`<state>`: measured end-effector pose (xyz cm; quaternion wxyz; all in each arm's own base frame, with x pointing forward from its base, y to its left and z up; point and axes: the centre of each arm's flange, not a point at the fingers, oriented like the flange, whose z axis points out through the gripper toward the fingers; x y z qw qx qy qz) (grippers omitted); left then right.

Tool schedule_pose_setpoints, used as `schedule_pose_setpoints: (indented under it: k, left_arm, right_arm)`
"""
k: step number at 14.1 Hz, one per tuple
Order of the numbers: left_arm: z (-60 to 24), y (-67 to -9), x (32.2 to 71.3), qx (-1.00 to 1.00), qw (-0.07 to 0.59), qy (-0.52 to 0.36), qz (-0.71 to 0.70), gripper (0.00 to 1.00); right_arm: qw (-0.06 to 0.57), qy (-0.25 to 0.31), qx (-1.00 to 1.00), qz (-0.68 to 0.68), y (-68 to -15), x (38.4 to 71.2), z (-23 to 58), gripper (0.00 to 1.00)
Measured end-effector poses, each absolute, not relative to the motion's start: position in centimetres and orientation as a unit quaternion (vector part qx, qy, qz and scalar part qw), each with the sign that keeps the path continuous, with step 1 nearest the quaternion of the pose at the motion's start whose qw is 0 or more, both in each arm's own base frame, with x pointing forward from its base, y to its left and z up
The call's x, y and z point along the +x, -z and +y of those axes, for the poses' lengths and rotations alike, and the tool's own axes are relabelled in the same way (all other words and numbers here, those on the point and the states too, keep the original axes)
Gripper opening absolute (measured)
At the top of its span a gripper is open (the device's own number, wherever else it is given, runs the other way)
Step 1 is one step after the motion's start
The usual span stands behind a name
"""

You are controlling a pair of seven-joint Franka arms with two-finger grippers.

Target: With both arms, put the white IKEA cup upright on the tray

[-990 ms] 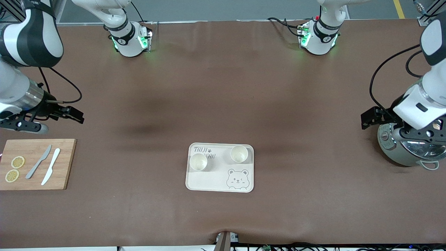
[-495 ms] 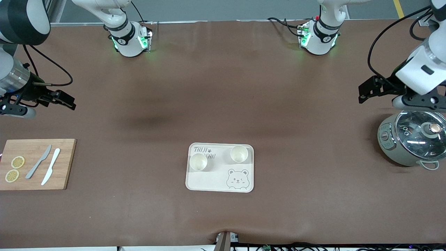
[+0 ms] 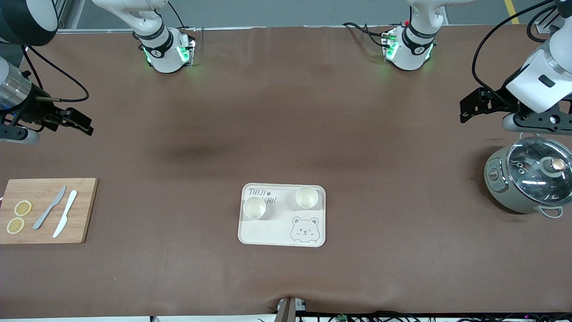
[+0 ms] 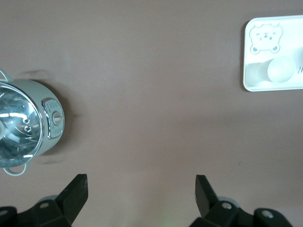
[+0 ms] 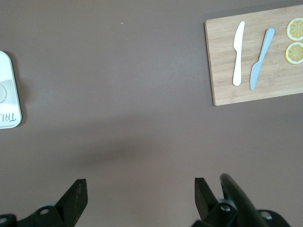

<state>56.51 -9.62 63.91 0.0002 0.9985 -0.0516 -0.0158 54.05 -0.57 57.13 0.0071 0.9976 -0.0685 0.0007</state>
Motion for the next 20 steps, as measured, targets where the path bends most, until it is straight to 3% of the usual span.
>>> schedule_pose_setpoints:
  k: [20]
  left_arm:
    - [-9.2,-63.1,57.1,0.999,0.002,0.016,-0.048,1.00]
  right_arm:
    - [0.006,-0.017,0.997,-0.075,-58.6,54.3,-1.2,1.00]
